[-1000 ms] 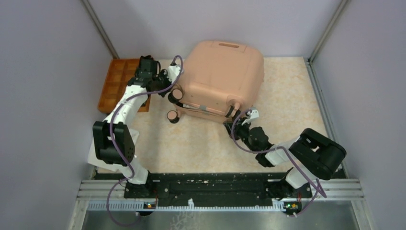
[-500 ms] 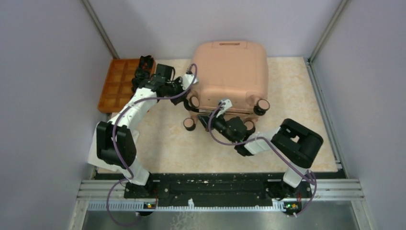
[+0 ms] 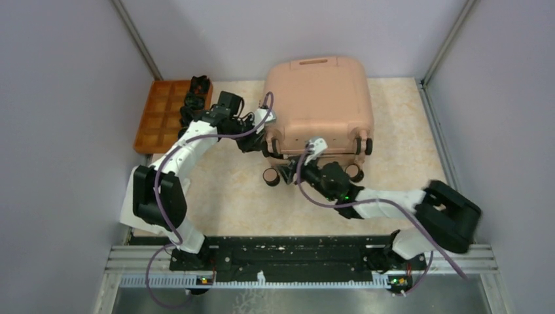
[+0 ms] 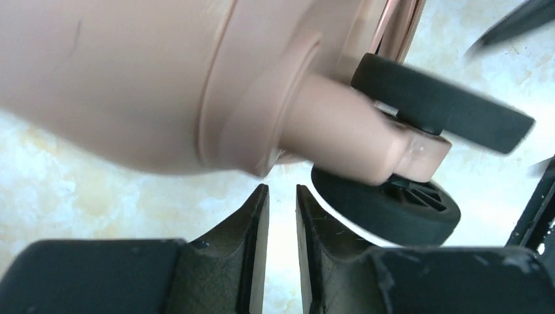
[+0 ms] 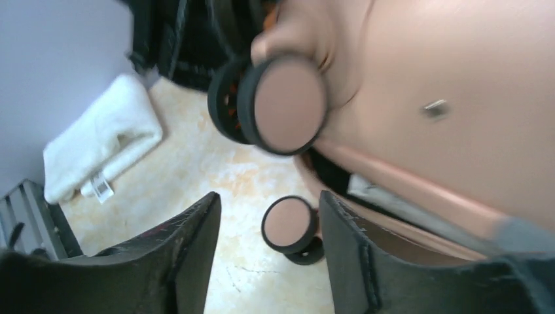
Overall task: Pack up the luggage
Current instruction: Zip the luggage at the center of the board.
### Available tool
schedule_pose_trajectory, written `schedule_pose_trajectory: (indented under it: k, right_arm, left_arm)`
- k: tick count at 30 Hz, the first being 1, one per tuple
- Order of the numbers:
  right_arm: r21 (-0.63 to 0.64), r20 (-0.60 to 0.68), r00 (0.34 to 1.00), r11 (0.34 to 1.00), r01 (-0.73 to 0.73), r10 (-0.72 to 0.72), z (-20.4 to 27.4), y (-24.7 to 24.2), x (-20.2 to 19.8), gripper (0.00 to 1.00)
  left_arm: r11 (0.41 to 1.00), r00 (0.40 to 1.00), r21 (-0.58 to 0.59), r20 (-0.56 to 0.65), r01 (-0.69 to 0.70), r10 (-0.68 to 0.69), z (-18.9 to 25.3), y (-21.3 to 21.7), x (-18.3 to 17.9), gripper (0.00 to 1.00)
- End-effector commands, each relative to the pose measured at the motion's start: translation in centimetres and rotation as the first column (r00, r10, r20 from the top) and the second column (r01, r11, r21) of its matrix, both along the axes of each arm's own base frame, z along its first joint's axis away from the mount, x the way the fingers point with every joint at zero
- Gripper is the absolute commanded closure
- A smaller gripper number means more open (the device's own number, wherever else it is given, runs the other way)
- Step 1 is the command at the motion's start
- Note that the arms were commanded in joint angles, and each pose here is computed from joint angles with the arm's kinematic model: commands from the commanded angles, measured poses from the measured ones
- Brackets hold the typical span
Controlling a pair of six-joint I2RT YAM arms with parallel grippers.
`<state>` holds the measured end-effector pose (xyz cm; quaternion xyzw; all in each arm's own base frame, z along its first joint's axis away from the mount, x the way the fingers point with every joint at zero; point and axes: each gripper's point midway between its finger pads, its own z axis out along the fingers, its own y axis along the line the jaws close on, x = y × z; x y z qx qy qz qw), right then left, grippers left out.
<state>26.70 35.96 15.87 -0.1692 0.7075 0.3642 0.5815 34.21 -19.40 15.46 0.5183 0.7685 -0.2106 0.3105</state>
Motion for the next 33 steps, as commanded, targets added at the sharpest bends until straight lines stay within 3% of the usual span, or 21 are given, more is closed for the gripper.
schedule_pose_trajectory:
  k: [1,5,10,16,20,22,25,30,33]
  right_arm:
    - [0.05,0.022,0.977,0.976,0.212,-0.214,6.1,-7.8,0.5,0.35]
    - [0.106,-0.077,0.908,0.902,0.418,-0.411,8.0,-15.7,1.1,0.33]
    - [0.134,-0.145,0.746,0.734,0.666,-0.65,10.2,-23.6,2.5,0.21]
    - [0.129,-0.189,0.592,0.578,0.806,-0.783,13.7,-29.1,7.7,0.2]
    - [0.133,-0.284,0.516,0.5,0.856,-0.808,12.8,-32.7,13.2,0.21]
    - [0.095,-0.314,0.508,0.506,0.857,-0.802,10.9,-33.0,16.3,0.21]
    - [0.011,-0.422,0.543,0.595,0.804,-0.726,7.2,-31.6,20.7,0.21]
    - [0.046,-0.545,0.688,0.803,0.595,-0.479,4.2,-26.2,25.5,0.23]
    - [0.105,-0.598,0.731,0.872,0.479,-0.329,3.9,-23.0,26.4,0.25]
  left_arm:
    - [0.999,0.998,-0.038,0.063,0.002,0.001,3.0,1.1,-0.2,0.71]
    - [0.999,0.994,-0.016,0.104,-0.029,0.03,3.6,2.7,0.3,0.67]
    - [0.994,0.974,-0.018,0.201,-0.104,0.106,6.8,4.4,2.8,0.5]
    - [0.96,0.929,0.035,0.267,-0.276,0.258,4.6,7.3,7.7,0.51]
    - [0.937,0.906,0.064,0.284,-0.344,0.313,1.2,8.2,10.5,0.54]
    - [0.932,0.906,0.064,0.268,-0.356,0.327,-0.3,8.1,11.4,0.55]
    - [0.936,0.913,0.044,0.243,-0.349,0.329,-1.9,7.3,12.6,0.57]
    - [0.972,0.95,-0.018,0.206,-0.234,0.233,-2.9,4.3,12.2,0.6]
    - [0.988,0.963,-0.016,0.221,-0.156,0.156,-2.9,2.8,10.8,0.61]
